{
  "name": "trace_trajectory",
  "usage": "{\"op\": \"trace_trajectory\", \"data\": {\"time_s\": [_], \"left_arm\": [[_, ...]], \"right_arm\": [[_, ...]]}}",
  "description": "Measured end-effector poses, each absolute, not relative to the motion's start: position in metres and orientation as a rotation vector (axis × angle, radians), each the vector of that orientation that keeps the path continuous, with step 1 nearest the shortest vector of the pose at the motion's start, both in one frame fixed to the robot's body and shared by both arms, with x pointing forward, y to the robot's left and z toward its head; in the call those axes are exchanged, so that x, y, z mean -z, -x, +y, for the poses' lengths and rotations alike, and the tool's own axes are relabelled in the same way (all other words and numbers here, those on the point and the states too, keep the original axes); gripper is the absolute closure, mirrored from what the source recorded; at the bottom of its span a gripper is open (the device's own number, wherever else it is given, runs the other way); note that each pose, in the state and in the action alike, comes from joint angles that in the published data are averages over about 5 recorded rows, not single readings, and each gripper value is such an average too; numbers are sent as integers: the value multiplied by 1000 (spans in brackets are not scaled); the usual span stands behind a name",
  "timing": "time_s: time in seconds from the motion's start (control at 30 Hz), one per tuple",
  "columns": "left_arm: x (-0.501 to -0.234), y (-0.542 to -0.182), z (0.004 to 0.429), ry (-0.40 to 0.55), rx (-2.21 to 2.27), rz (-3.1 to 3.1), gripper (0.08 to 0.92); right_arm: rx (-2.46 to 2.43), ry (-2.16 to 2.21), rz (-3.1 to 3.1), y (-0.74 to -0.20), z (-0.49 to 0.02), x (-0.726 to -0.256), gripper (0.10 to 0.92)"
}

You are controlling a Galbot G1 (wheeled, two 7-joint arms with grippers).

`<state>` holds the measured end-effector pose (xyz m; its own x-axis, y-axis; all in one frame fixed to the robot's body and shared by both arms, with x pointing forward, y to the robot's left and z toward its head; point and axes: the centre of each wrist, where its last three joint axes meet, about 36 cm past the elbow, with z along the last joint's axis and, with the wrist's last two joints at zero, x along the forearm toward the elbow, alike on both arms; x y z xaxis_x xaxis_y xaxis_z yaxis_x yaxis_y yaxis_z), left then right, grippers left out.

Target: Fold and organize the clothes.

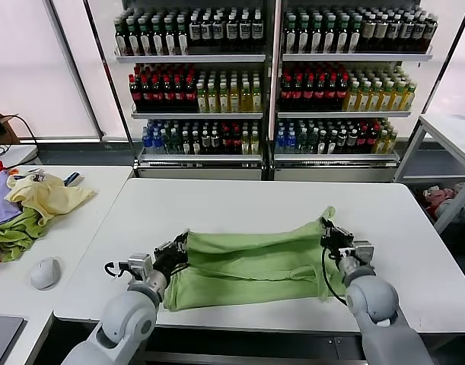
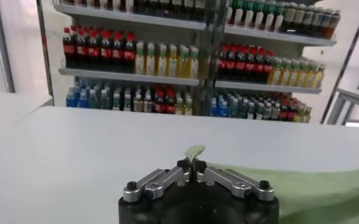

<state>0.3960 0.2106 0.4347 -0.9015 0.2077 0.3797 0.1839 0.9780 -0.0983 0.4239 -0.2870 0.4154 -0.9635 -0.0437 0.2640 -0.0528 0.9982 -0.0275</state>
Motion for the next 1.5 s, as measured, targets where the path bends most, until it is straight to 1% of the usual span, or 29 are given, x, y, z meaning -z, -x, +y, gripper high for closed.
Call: {"op": "trace_trajectory", "data": {"time_s": [0.1,0.17,0.23,0.33,0.57,0.73,0.93,1.0,1.1,1.37,1.5], "left_arm": [[-429,-385,209,281,-52,-2703,899],[-425,-380,208,279,-27,-2689,892],[-422,-375,206,275,-3,-2679,871],[-418,-369,204,262,31,-2674,799],[-418,-354,200,208,83,-2699,592],[-420,-340,194,157,94,-2736,454],[-415,-325,180,86,86,-2754,280],[-413,-323,175,59,83,-2759,226],[-407,-324,169,10,82,-2758,185],[-392,-339,156,-109,58,-2749,177],[-382,-344,150,-151,64,-2726,177]], "right_arm": [[-64,-57,-2847,-412,-285,-411,901],[-76,-51,-2831,-406,-284,-408,875],[-86,-46,-2817,-401,-282,-405,824],[-100,-37,-2806,-393,-280,-403,737],[-143,-14,-2813,-375,-282,-406,556],[-173,-4,-2838,-359,-283,-413,409],[-187,6,-2859,-341,-283,-419,244],[-189,7,-2862,-336,-283,-420,214],[-191,7,-2864,-330,-283,-421,201],[-191,4,-2868,-322,-283,-420,200],[-189,5,-2871,-321,-284,-421,200]]}}
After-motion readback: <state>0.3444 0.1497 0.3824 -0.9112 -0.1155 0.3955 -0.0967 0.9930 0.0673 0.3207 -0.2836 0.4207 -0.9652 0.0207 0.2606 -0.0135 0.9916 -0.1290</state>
